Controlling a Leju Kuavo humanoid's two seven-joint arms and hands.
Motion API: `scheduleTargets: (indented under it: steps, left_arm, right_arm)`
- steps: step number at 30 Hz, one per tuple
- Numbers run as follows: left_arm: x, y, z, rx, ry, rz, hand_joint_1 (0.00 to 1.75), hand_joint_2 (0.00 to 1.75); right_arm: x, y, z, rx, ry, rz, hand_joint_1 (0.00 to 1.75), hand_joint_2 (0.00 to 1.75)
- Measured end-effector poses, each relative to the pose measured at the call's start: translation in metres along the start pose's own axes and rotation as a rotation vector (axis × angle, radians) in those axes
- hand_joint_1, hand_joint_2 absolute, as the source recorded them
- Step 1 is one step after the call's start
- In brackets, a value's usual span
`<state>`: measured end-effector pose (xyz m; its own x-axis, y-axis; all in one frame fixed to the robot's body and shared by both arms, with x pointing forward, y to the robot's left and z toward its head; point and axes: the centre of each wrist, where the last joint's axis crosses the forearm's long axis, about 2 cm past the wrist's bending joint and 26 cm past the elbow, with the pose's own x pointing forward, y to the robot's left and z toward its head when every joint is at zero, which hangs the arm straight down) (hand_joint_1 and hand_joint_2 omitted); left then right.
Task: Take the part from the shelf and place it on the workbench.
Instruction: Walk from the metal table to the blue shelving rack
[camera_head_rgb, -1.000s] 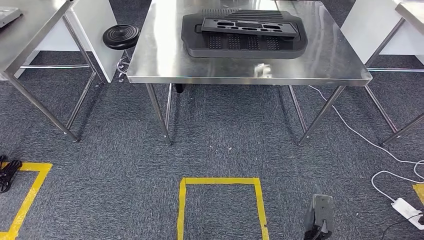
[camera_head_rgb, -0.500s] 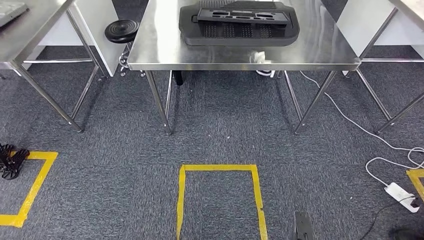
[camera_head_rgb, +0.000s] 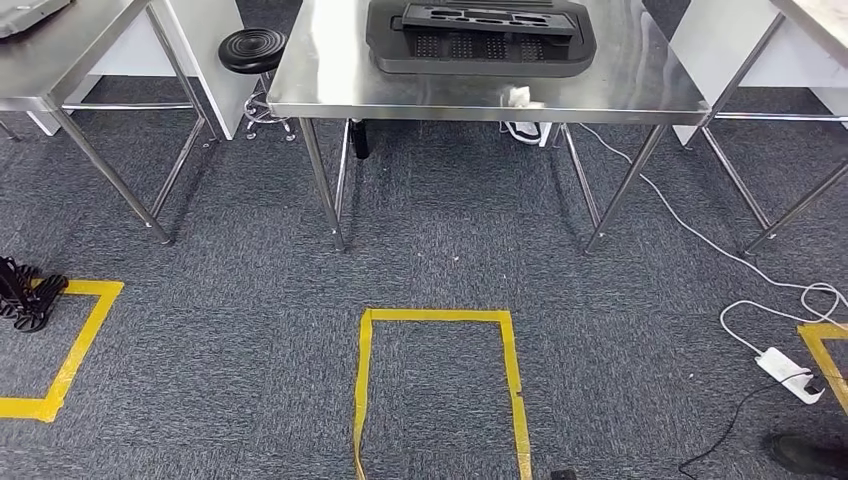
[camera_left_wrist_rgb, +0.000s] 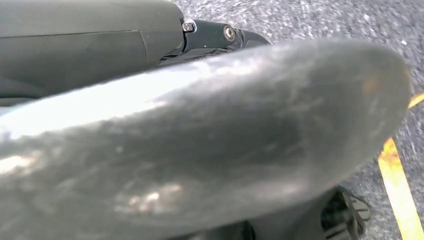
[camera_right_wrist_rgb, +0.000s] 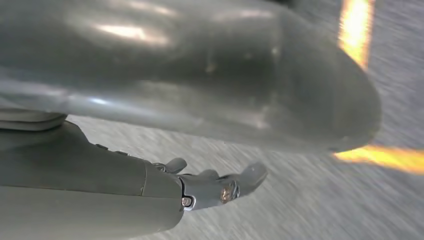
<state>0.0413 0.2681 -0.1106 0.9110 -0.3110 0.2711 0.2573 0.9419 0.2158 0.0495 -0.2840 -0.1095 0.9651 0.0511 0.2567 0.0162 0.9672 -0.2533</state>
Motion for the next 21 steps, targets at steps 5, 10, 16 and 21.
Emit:
scheduleTargets:
  steps: [5, 10, 16, 21]
  left_arm:
    - [0.001, 0.001, -0.001, 0.001, -0.004, -0.001, 0.00, 0.00]
    - [0.002, 0.001, -0.001, 0.001, -0.007, -0.003, 0.00, 0.00]
    - [0.002, 0.001, 0.000, 0.001, -0.008, -0.010, 0.00, 0.00]
    - [-0.001, 0.000, 0.000, 0.001, -0.003, -0.011, 0.00, 0.00]
  right_arm:
    - [-0.008, 0.009, 0.003, 0.051, 0.077, 0.045, 0.00, 0.00]
    - [-0.006, 0.011, 0.004, 0.067, 0.084, 0.074, 0.00, 0.00]
    - [-0.005, 0.014, 0.004, 0.075, 0.088, 0.091, 0.00, 0.00]
    - [-0.009, 0.015, 0.005, 0.074, 0.107, 0.096, 0.00, 0.00]
